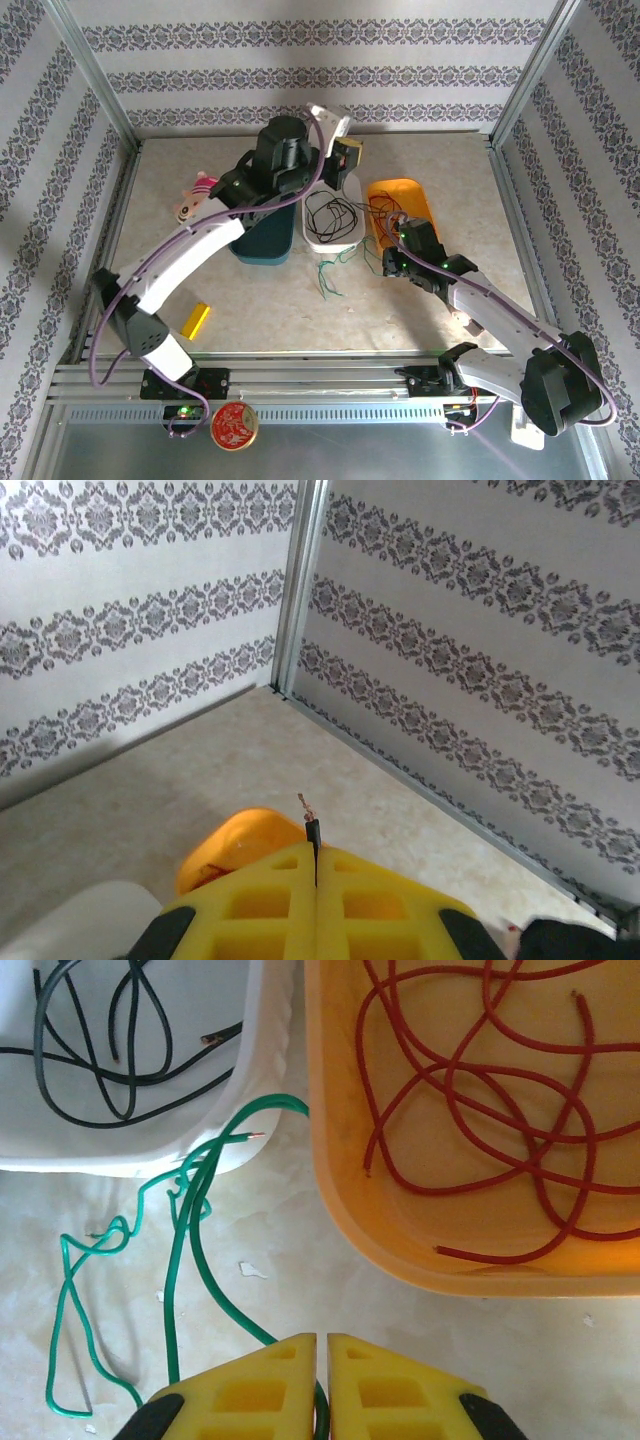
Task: Untangle the cables
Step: Place the cable into the container.
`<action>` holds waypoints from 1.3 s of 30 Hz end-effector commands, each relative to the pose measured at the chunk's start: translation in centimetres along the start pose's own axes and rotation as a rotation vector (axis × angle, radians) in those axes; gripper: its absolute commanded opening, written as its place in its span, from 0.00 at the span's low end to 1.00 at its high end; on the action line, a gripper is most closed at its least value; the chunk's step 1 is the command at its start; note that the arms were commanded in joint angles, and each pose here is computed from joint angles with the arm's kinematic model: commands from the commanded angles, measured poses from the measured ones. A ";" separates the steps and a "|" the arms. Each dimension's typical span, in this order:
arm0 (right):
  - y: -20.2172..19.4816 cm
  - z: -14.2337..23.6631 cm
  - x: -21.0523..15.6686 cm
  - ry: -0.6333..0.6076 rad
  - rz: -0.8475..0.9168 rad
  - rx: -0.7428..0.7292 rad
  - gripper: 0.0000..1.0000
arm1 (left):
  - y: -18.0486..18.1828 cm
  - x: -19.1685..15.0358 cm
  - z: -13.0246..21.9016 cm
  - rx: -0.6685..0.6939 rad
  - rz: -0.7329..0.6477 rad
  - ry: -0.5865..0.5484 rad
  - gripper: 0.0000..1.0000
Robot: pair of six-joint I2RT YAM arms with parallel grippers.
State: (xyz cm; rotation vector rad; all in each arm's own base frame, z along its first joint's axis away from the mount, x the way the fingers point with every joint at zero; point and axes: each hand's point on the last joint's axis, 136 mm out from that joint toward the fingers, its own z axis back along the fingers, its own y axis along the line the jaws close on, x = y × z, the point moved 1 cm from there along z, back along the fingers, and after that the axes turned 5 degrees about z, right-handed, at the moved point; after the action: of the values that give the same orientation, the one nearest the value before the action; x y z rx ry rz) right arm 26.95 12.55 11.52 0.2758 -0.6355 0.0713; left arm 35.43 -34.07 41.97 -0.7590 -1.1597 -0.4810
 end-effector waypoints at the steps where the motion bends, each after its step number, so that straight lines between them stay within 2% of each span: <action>1: -1.0 0.3 0.6 -0.045 -0.020 -0.041 0.12 | -0.7 2.1 2.5 -0.031 0.047 -0.100 0.00; 8: -1.1 0.3 1.6 -0.068 -0.038 -0.036 0.11 | 1.5 3.3 3.5 0.111 0.027 -0.138 0.00; 16: -0.2 0.4 2.1 -0.065 -0.029 0.008 0.11 | 6.2 4.9 1.4 0.241 0.029 -0.137 0.00; 20: -0.1 0.4 1.8 -0.048 -0.021 0.018 0.11 | 9.2 4.2 -0.4 0.296 0.032 -0.104 0.00; 24: 0.0 0.4 1.5 -0.041 -0.023 0.024 0.12 | 11.3 -0.3 -3.9 0.297 0.082 0.015 0.00; 28: 0.1 0.5 1.4 -0.033 -0.021 0.029 0.12 | 12.5 -9.1 -7.7 0.248 0.218 0.217 0.00; 32: 0.6 0.4 1.1 -0.013 -0.005 0.057 0.12 | 14.4 -16.9 -8.8 0.311 0.307 0.358 0.00; 36: 1.4 0.2 0.9 0.011 0.028 0.079 0.12 | 16.3 -20.9 -8.9 0.400 0.351 0.418 0.00; 37: 1.7 0.2 0.9 0.013 0.034 0.082 0.12 | 16.5 -21.2 -9.1 0.406 0.355 0.422 0.02; 39: 2.2 0.2 0.9 0.014 0.052 0.091 0.12 | 16.7 -21.4 -9.6 0.410 0.357 0.425 0.20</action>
State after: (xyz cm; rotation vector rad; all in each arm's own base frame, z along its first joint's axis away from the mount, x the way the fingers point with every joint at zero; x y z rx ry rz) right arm 27.11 13.62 11.69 0.3295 -0.6183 0.1051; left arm 44.98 -30.56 12.92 -0.4304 -0.6222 -0.1342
